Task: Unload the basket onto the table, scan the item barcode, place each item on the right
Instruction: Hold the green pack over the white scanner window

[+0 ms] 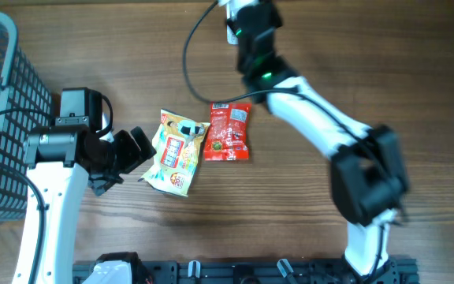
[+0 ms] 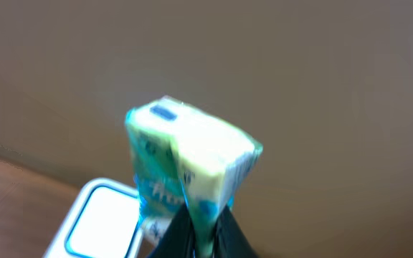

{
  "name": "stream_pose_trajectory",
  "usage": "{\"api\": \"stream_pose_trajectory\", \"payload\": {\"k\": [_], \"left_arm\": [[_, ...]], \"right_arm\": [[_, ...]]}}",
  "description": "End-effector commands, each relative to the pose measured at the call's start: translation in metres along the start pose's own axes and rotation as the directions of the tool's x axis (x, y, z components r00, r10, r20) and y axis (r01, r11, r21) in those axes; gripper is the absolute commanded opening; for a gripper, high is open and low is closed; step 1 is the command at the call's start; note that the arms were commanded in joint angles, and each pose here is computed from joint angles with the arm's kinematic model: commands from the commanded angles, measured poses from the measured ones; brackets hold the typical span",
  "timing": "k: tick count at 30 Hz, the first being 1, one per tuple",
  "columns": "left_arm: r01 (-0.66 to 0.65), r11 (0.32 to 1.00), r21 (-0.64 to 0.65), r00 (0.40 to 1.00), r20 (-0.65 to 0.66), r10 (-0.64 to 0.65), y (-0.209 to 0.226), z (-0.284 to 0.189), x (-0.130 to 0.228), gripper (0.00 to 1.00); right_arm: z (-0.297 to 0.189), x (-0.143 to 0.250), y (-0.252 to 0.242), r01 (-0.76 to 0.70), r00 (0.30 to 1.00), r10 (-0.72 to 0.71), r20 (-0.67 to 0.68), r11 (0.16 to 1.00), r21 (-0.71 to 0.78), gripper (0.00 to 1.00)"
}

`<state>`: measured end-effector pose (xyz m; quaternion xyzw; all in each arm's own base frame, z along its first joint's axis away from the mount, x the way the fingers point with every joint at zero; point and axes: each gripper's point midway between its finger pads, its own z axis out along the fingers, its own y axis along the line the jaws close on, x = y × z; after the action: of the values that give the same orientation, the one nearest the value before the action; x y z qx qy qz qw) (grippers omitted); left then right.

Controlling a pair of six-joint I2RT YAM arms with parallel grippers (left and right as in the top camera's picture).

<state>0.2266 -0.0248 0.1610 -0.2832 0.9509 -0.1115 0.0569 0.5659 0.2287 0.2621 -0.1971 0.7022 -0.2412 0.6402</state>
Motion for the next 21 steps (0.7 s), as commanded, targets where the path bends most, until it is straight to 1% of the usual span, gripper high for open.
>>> {"api": "stream_pose_trajectory", "payload": {"k": [1,2,4,8,13,15,17,19,21], "left_arm": [[0.007,1.000,0.008,1.000,-0.009,-0.007,-0.002,0.001,0.002,1.00],[0.007,1.000,0.008,1.000,-0.009,-0.007,-0.002,0.001,0.002,1.00],[0.007,1.000,0.008,1.000,-0.009,-0.007,-0.002,0.001,0.002,1.00],[0.007,1.000,0.008,1.000,-0.009,-0.007,-0.002,0.001,0.002,1.00],[0.007,1.000,0.008,1.000,-0.009,-0.007,-0.002,0.001,0.002,1.00],[0.007,1.000,0.008,1.000,-0.009,-0.007,-0.002,0.001,0.002,1.00],[0.007,1.000,0.008,1.000,-0.009,-0.007,-0.002,0.001,0.002,1.00],[0.008,1.000,0.008,1.000,-0.009,-0.007,-0.002,0.001,0.002,1.00],[0.007,1.000,0.008,1.000,-0.009,-0.007,-0.002,0.001,0.002,1.00]], "right_arm": [[0.008,0.023,0.025,0.417,0.909,-0.414,-0.052,0.902,0.113,0.04],[0.010,0.028,0.032,0.428,0.904,-0.425,-0.050,0.897,0.113,0.04],[0.014,0.046,0.047,0.431,0.902,-0.427,-0.067,0.900,0.067,0.04],[0.022,0.067,0.061,0.455,0.889,-0.452,-0.074,0.891,0.015,0.04],[0.026,0.071,0.060,0.455,0.888,-0.454,-0.068,0.890,0.002,0.04],[0.031,0.075,0.059,0.398,0.915,-0.398,-0.057,0.917,-0.015,0.04],[0.036,0.091,0.057,0.266,0.958,-0.268,-0.098,0.963,-0.035,0.04],[0.038,0.103,0.055,0.148,0.978,-0.152,-0.139,0.988,-0.041,0.04],[0.041,0.107,0.057,0.096,0.984,-0.107,-0.143,0.992,-0.082,0.04]]}}
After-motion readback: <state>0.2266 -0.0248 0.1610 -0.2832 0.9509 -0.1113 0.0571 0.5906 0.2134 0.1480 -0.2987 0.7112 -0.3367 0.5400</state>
